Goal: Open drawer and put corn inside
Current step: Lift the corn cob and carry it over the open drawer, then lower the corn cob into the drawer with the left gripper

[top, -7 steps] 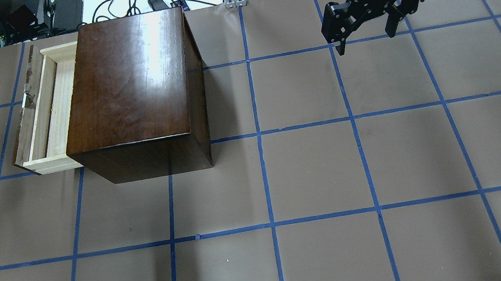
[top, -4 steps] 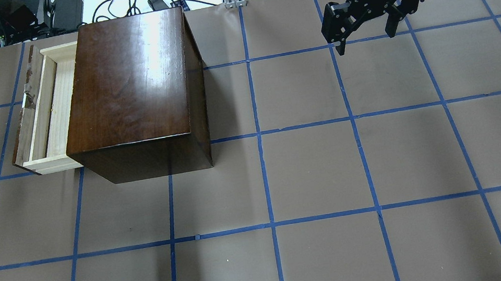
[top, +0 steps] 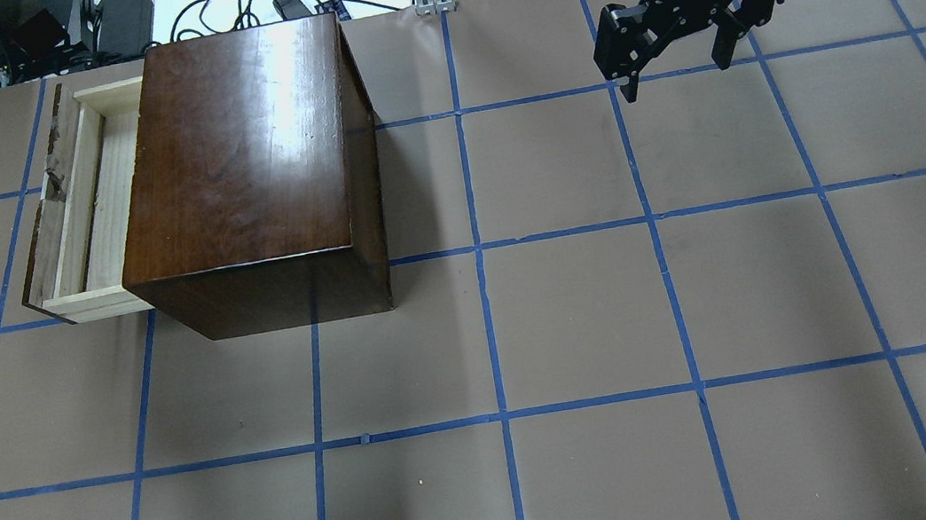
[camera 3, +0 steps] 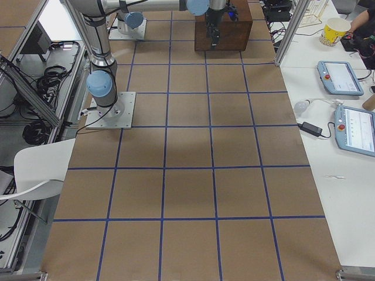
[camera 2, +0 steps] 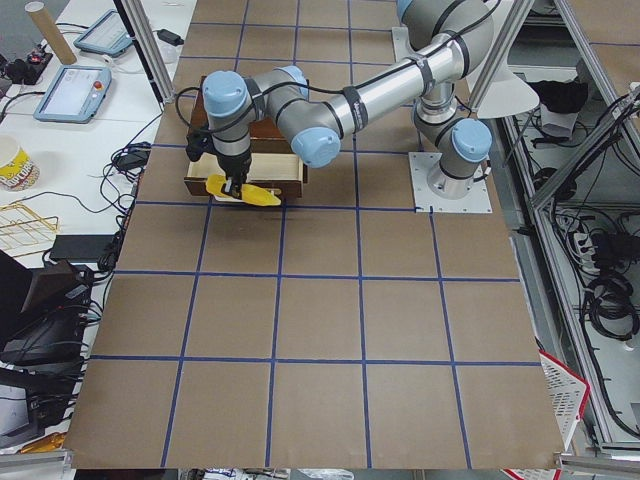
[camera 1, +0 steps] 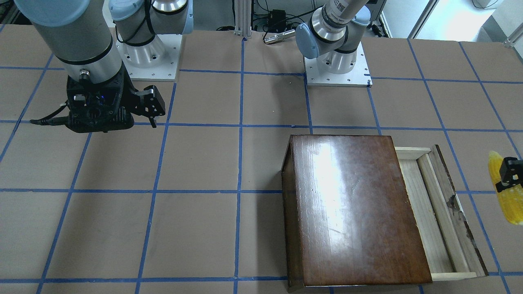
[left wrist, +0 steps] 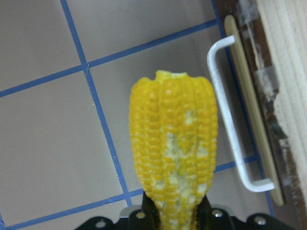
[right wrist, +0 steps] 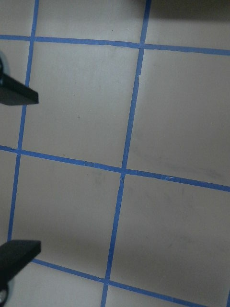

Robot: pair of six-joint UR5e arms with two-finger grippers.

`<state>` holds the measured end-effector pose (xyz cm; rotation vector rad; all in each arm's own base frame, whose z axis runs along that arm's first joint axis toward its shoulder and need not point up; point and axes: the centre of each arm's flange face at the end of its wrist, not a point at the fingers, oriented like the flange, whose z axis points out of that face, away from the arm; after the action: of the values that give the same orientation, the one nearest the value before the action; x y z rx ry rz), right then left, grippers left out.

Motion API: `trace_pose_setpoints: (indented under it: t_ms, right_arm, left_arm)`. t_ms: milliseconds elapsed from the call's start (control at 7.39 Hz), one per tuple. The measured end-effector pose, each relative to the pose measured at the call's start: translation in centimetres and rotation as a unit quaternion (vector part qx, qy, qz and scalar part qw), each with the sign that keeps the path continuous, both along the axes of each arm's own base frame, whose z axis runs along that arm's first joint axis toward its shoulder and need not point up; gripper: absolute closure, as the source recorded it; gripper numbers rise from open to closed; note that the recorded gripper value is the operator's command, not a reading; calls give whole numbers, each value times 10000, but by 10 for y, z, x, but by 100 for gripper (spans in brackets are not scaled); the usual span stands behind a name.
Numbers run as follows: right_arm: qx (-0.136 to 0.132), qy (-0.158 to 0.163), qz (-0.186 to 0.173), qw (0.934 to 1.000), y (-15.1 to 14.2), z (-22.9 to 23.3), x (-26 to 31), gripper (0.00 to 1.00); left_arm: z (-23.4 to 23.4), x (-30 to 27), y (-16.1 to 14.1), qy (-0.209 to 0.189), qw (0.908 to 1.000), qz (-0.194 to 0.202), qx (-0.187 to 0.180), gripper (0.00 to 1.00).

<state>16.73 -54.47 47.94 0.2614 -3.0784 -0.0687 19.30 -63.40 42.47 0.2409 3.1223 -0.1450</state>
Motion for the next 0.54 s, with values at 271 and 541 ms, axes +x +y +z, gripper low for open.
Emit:
trace_pose_setpoints:
  t_ms: [271,541]
  right_arm:
    - [2,0,0,10000,0,0,0,0]
    - [2,0,0,10000,0,0,0,0]
  left_arm:
    - [2,-60,-11,77,9986,530,16,100]
    - [-11,-92,-20,163,9965,813,116,100]
